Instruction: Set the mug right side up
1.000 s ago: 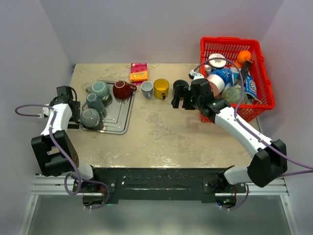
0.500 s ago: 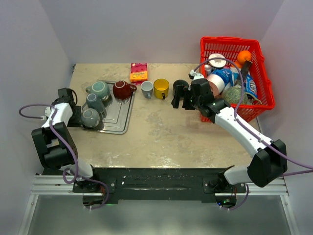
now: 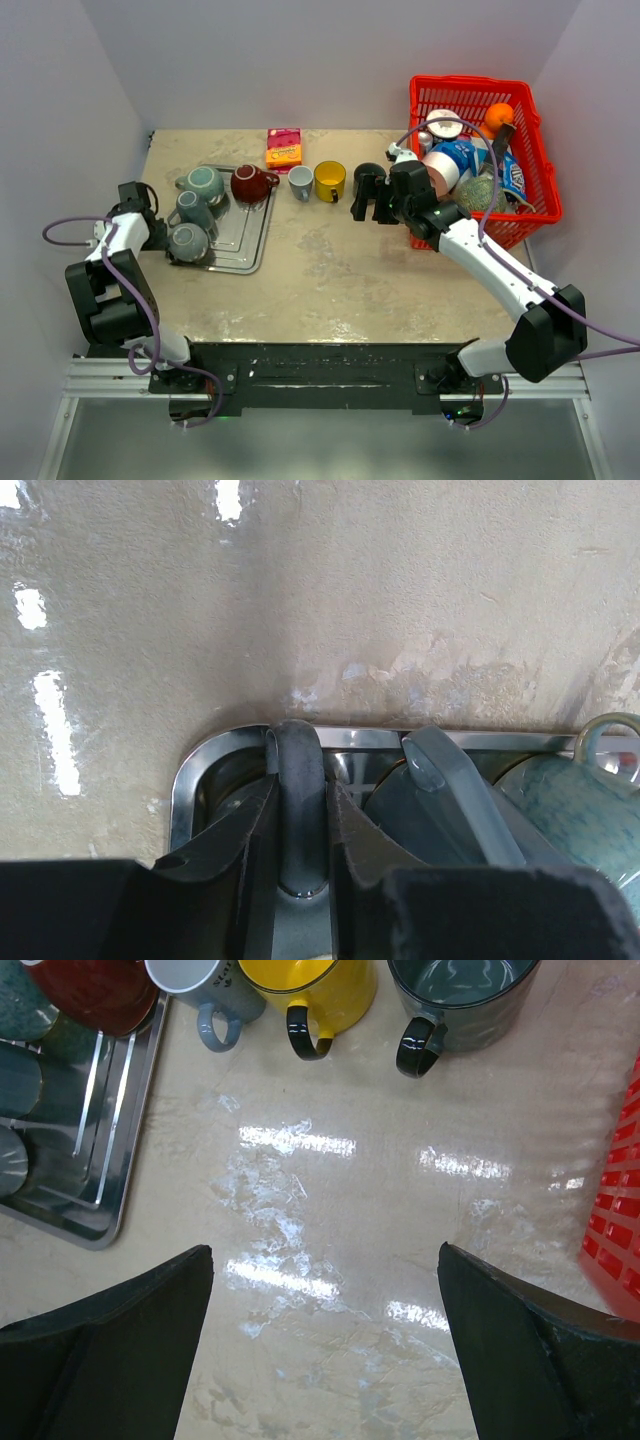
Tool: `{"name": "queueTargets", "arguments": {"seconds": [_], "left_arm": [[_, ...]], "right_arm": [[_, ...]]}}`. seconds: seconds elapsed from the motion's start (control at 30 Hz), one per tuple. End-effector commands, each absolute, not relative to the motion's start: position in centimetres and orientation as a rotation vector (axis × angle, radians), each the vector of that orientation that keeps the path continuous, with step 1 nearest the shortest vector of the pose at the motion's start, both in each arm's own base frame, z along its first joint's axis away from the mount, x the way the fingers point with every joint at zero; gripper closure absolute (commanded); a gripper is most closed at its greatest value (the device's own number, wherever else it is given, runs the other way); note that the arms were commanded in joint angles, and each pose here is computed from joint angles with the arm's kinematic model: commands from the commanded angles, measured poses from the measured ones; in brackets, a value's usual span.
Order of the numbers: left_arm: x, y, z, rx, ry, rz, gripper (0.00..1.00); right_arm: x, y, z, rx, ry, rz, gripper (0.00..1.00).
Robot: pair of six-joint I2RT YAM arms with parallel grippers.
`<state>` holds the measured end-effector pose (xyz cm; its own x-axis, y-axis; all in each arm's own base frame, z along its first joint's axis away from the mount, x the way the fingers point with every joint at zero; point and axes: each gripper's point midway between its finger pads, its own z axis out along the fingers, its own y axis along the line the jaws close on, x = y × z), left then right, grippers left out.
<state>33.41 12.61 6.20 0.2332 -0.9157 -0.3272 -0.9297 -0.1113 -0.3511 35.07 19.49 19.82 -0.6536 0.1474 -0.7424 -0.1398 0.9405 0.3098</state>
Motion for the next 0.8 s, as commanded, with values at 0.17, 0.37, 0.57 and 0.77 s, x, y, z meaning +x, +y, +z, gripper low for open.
{"name": "queueTargets", "arguments": {"seconds": [0.17, 0.37, 0.57, 0.77], "left_arm": [[32.9, 10.6, 7.6, -1.971, 1.763, -0.067, 1.00], [32.0, 7.4, 10.3, -1.810, 1.843, -0.172, 1.00], [31.7, 3.2, 15.0, -1.595, 1.870, -0.301, 1.00], [32.7, -0.7, 20.3, -1.267, 1.934, -0.475, 1.00]], "right_arm": [[35.8, 17.2, 20.6, 0.071, 2.219, 0.326, 0.02], [35.9, 18.0, 20.8, 0.061, 2.223, 0.367, 0.02], [36.0, 18.9, 21.0, 0.050, 2.240, 0.419, 0.03], [35.7, 20.7, 22.6, -0.011, 2.214, 0.537, 0.03]]}}
